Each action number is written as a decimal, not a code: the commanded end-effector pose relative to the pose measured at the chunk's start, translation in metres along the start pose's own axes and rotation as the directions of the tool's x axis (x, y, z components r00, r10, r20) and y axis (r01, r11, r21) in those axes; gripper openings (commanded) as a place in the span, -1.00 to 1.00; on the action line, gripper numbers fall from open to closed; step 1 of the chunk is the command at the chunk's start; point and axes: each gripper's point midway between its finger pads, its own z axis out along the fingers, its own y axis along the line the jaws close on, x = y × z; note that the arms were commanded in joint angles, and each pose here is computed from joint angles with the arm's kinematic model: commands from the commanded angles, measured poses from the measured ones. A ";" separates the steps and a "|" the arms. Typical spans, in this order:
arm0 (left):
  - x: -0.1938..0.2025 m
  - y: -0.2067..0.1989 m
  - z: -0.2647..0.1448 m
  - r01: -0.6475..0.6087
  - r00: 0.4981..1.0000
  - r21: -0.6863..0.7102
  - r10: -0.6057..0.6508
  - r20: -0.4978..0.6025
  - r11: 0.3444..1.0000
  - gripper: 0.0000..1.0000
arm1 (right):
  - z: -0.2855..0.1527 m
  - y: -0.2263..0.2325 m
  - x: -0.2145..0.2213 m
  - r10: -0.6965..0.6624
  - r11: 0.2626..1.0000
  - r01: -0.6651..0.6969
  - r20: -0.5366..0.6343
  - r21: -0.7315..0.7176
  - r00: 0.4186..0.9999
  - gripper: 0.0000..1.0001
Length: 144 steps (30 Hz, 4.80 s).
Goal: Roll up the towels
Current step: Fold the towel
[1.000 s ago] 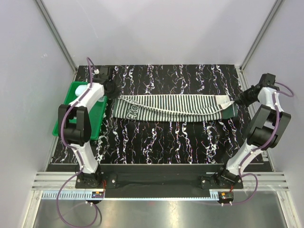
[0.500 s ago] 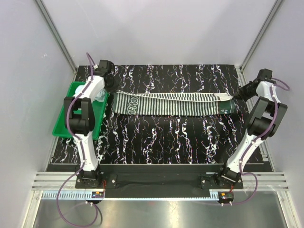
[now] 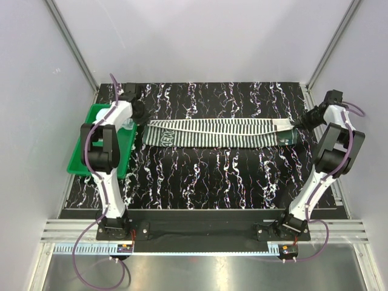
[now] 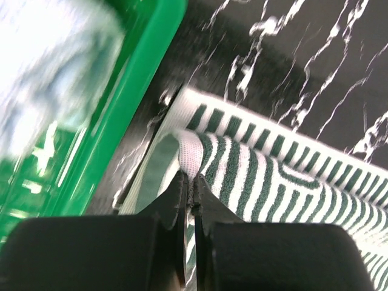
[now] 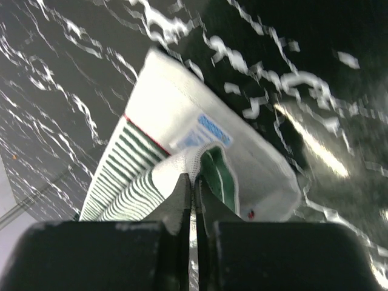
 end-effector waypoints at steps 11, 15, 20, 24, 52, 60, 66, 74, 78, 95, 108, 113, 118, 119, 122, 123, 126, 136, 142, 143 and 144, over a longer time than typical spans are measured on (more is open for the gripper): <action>0.029 0.018 -0.112 -0.058 0.993 0.120 0.045 0.113 0.991 -1.00 | -0.121 -0.026 0.040 -0.074 0.997 0.078 0.135 -0.019 0.988 -1.00; 0.043 0.035 -0.129 -0.067 0.990 0.090 0.055 0.131 0.994 -1.00 | -0.145 -0.039 0.046 -0.032 0.999 0.039 0.237 -0.025 0.971 -1.00; 0.044 0.041 -0.132 -0.082 0.990 0.075 0.073 0.119 0.994 -1.00 | -0.129 -0.039 0.048 -0.024 0.999 0.029 0.157 -0.028 0.987 -1.00; 0.036 0.035 -0.118 -0.092 0.993 0.066 0.086 0.081 0.994 -1.00 | -0.108 -0.031 0.040 -0.017 0.999 0.021 0.081 -0.048 0.997 -1.00; -0.040 -0.012 0.021 0.027 0.991 0.032 -0.022 -0.133 0.999 -0.68 | 0.013 0.013 -0.027 0.040 0.999 -0.041 -0.042 -0.009 0.998 0.08; -0.052 -0.018 0.019 0.085 0.994 0.071 -0.080 -0.079 0.994 0.00 | -0.001 0.026 -0.046 0.066 0.997 -0.064 0.060 -0.037 0.996 0.61; -0.096 -0.039 -0.035 0.041 0.992 0.213 -0.065 0.108 0.976 0.11 | -0.035 0.025 -0.050 0.035 0.999 -0.028 0.181 -0.038 0.983 0.65; -0.102 -0.058 -0.091 -0.061 0.977 0.313 -0.007 0.214 0.948 0.84 | -0.106 0.026 -0.037 -0.067 0.997 0.078 0.308 -0.024 0.949 0.73; -0.082 -0.067 -0.115 -0.108 0.972 0.327 0.030 0.235 0.939 0.89 | -0.112 0.006 0.000 -0.096 0.994 0.106 0.268 -0.022 0.959 0.70; 0.049 -0.081 -0.215 -0.530 0.842 0.244 0.469 0.266 0.812 0.98 | -0.104 -0.032 0.108 -0.055 0.971 0.074 0.088 -0.228 0.995 0.72; 0.041 -0.018 -0.229 -0.528 0.772 0.028 0.466 0.432 0.849 0.98 | -0.063 -0.030 0.081 -0.017 0.975 0.032 0.068 -0.221 0.998 0.55; 0.046 -0.012 -0.219 -0.514 0.782 0.021 0.458 0.422 0.858 0.98 | -0.044 -0.041 0.072 0.005 0.984 0.011 0.092 -0.179 0.996 0.48; 0.048 -0.010 -0.214 -0.510 0.789 0.010 0.463 0.404 0.860 0.98 | -0.024 -0.041 0.059 0.034 0.985 -0.018 0.091 -0.172 0.995 0.37; 0.048 -0.011 -0.214 -0.509 0.790 0.012 0.462 0.404 0.861 0.98 | -0.023 -0.039 0.054 0.035 0.985 -0.017 0.099 -0.171 0.994 0.35; 0.048 -0.010 -0.213 -0.509 0.790 0.012 0.462 0.403 0.860 0.98 | -0.013 -0.040 0.047 0.041 0.987 -0.024 0.104 -0.158 0.994 0.29; 0.048 -0.011 -0.213 -0.511 0.789 0.013 0.464 0.403 0.859 0.98 | -0.011 -0.040 0.045 0.043 0.987 -0.026 0.107 -0.157 0.993 0.26; 0.049 -0.010 -0.211 -0.512 0.791 0.011 0.466 0.397 0.859 0.98 | -0.003 -0.040 0.038 0.043 0.988 -0.026 0.113 -0.149 0.993 -0.07; 0.051 -0.010 -0.207 -0.515 0.793 0.011 0.471 0.386 0.857 0.98 | -0.012 -0.054 0.021 0.021 0.998 -0.010 0.161 -0.066 0.987 -0.59; 0.053 -0.013 -0.208 -0.517 0.795 0.029 0.467 0.386 0.855 0.98 | -0.065 -0.057 -0.006 -0.038 0.999 0.034 0.305 0.021 0.952 -1.00; 0.053 -0.013 -0.209 -0.518 0.795 0.032 0.467 0.387 0.855 0.98 | -0.074 -0.051 -0.010 -0.054 0.999 0.051 0.327 0.019 0.943 -1.00; 0.054 -0.013 -0.208 -0.518 0.797 0.035 0.467 0.384 0.855 0.98 | -0.083 -0.046 -0.013 -0.064 0.998 0.064 0.343 0.010 0.937 -1.00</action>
